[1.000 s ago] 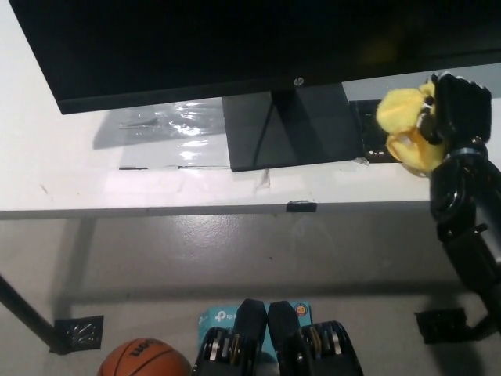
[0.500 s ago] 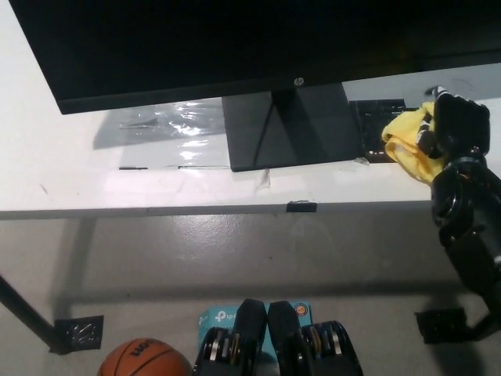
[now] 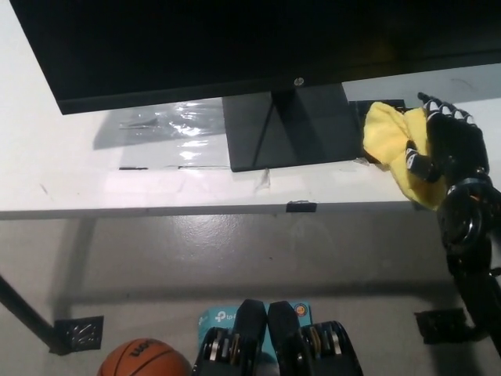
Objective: The robot uses its right hand to pick up the cloth kept in the middle of the desk and use it to wipe the monitor in the middle of the desk by swiping its screen twice
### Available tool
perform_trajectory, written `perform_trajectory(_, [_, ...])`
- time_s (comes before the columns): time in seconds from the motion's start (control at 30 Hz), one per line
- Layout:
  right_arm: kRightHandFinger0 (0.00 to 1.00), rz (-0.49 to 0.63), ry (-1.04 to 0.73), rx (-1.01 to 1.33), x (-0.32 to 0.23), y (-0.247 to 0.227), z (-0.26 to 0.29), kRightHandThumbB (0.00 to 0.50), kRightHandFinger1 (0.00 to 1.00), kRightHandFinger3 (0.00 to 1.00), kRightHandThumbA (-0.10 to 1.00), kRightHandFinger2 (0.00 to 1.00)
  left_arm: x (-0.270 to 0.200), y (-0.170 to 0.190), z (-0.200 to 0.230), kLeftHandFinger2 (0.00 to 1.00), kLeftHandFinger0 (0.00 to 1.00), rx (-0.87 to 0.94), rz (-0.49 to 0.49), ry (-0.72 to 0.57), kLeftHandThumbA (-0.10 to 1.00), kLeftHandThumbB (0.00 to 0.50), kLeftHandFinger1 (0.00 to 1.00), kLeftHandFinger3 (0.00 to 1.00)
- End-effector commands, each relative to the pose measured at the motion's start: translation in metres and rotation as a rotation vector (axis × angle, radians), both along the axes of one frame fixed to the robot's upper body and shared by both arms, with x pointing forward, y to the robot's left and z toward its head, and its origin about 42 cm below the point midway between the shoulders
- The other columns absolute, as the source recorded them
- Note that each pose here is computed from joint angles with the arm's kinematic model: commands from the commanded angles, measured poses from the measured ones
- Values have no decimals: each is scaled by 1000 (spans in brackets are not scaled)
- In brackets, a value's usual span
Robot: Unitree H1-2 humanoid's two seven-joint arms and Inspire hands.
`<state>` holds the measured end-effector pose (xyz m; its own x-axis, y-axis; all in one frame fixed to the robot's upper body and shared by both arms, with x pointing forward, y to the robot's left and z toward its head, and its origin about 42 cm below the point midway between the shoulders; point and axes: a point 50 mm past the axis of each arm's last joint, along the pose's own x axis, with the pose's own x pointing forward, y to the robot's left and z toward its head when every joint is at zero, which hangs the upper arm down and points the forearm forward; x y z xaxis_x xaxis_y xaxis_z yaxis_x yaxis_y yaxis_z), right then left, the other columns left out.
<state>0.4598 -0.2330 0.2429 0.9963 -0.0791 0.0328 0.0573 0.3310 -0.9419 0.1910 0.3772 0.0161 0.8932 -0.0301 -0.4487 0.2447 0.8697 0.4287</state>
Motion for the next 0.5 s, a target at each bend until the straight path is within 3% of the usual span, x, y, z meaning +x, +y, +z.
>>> perform_trajectory(0.0, [1000, -12, -31, -29, -3, -3, 27, 487, 1000, 1000, 409, 1000, 1, 7, 6, 686, 567, 37, 1, -33, 781, 346, 569, 779])
perform_trajectory(0.27, [1000, -58, -80, -75, -11, -7, 34, 500, 1000, 1000, 416, 1000, -1, 8, 6, 724, 587, 27, 8, -35, 812, 386, 595, 772])
perform_trajectory(0.4, [1000, -64, -120, -82, -12, -11, 43, 500, 1000, 1000, 466, 1000, 0, 8, 8, 715, 582, 36, 4, -42, 802, 354, 591, 773])
perform_trajectory(0.47, [1000, -61, -122, -82, -14, -14, 48, 500, 1000, 1000, 472, 1000, 0, 8, 8, 719, 589, 25, 19, -34, 786, 365, 596, 774])
